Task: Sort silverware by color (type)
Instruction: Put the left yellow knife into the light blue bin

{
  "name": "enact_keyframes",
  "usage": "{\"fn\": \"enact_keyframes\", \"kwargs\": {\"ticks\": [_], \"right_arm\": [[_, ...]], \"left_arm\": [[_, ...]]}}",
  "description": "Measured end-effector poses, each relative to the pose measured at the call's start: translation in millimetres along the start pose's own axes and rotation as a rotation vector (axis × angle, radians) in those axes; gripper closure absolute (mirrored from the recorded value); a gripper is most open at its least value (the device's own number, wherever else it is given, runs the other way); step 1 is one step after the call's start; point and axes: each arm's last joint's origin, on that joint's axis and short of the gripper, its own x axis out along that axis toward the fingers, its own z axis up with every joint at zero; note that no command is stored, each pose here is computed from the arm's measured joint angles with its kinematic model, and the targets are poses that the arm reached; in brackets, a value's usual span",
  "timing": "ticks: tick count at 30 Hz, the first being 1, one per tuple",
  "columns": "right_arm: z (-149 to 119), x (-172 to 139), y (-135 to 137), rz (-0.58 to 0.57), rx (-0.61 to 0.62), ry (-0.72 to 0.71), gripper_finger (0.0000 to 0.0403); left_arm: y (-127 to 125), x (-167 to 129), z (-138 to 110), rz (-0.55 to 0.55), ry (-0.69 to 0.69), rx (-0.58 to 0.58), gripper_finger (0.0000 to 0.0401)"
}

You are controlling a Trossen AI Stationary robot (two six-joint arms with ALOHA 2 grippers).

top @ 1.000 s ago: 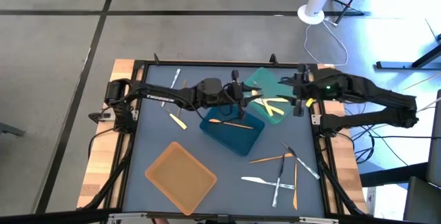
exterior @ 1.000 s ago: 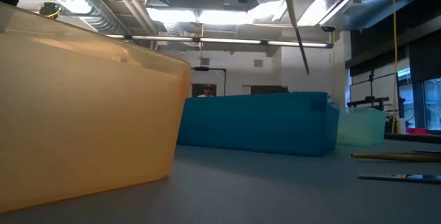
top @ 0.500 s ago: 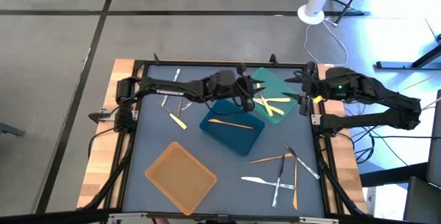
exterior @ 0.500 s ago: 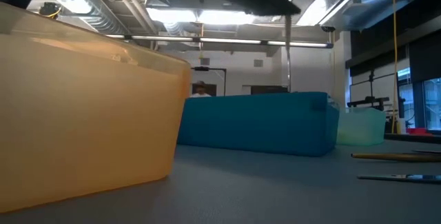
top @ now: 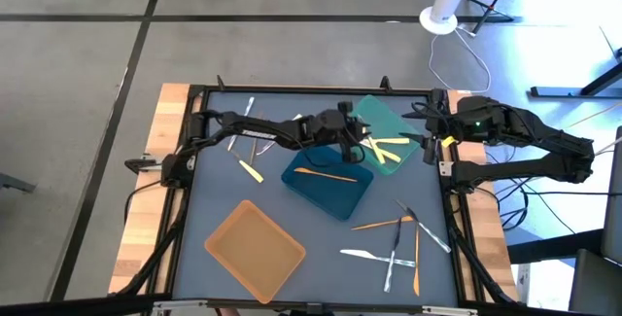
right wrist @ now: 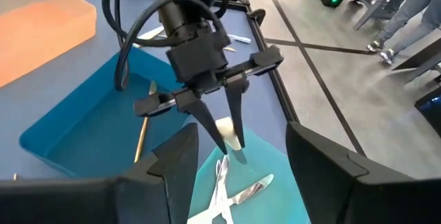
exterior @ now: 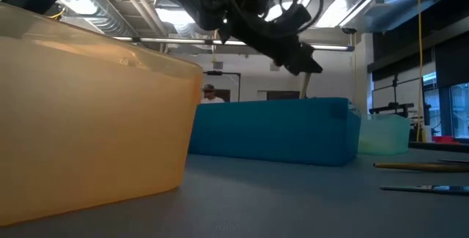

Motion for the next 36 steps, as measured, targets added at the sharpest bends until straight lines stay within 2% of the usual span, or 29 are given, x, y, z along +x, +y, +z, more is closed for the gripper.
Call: {"fn": "enact_keyframes", "kwargs": {"ticks": [5,22,36], "right_arm": [[0.0,0.0,0.0,0.000,0.000,0.000,0.0196],[0.1,0.9,0.2,0.001,-0.001,0.002,0.0196],[0.1,1.0,0.2,0.001,-0.001,0.003,0.0196]], "left_arm": [[-3.5,2.7,-4.1,-0.009,0.014,0.045,0.0322],[-4.0,2.6,-4.9,-0.015,0.021,0.041,0.0320],[-4.1,2.6,-5.2,-0.016,0.024,0.020,0.0258]]}}
